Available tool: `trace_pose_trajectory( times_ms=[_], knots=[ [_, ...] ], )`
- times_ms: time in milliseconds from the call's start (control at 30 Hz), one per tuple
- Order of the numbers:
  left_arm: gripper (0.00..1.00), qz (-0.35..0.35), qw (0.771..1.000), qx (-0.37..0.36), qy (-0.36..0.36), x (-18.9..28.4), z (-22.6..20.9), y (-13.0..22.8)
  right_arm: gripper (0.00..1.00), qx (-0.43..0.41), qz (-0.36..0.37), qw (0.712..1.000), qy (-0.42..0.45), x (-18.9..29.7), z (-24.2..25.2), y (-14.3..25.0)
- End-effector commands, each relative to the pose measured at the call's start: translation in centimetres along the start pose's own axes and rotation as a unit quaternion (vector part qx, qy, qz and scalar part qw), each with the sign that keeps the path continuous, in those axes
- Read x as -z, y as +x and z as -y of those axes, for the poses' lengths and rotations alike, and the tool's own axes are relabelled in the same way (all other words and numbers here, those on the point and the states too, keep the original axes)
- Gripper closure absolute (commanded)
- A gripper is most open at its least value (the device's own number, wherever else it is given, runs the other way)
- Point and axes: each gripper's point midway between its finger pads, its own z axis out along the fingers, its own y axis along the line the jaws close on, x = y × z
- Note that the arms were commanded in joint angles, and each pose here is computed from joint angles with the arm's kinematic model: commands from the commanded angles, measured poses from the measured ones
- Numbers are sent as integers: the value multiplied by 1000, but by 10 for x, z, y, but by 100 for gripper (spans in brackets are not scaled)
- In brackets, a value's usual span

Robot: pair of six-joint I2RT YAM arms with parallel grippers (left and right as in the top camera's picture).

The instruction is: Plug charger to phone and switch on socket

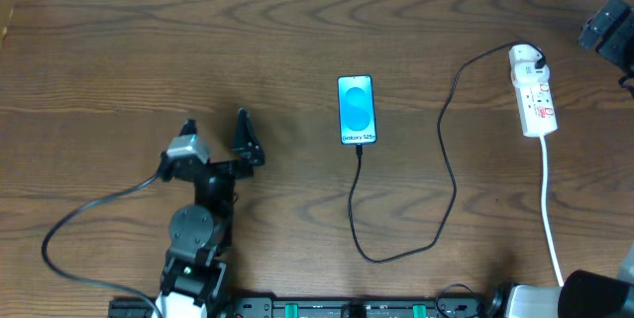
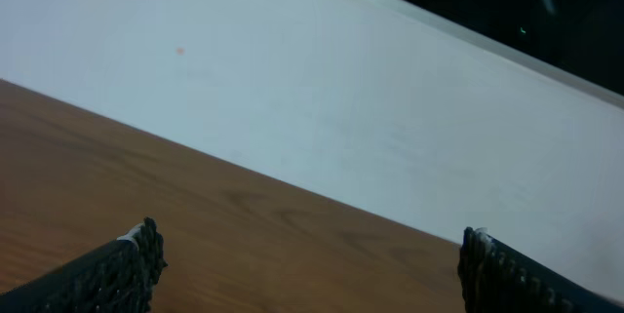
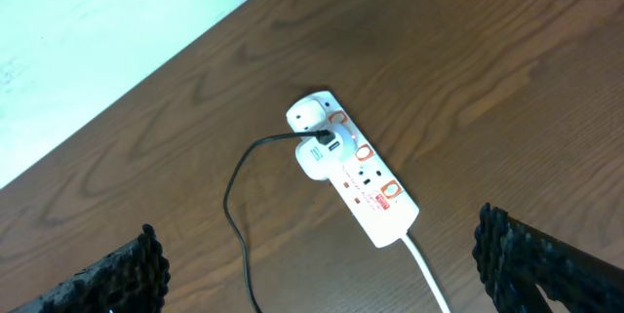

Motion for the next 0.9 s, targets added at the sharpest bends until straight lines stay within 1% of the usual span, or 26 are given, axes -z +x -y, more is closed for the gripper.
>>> trace_pose_trajectory(
  times_ms=[0, 133, 400, 533, 700, 867],
  knots=[
    [2, 18, 999, -7, -34, 11, -24, 2, 1, -6, 5, 1000, 5, 2, 2, -2],
    [2, 13, 999, -11, -52, 21, -41, 15, 1, -6, 5, 1000, 5, 2, 2, -2],
    [2, -2, 998, -15, -64, 29, -49, 20, 1, -6, 5, 1000, 5, 2, 2, -2],
    [2, -60, 993, -34, -90, 35, -63, 47, 1, -6, 5, 1000, 5, 2, 2, -2],
    [2, -151, 980, -59, -111, 49, -79, 88, 1, -5, 5, 1000, 5, 2, 2, -2],
    [2, -200, 970, -66, -124, 60, -89, 108, 1, -6, 5, 1000, 5, 2, 2, -2]
  ],
)
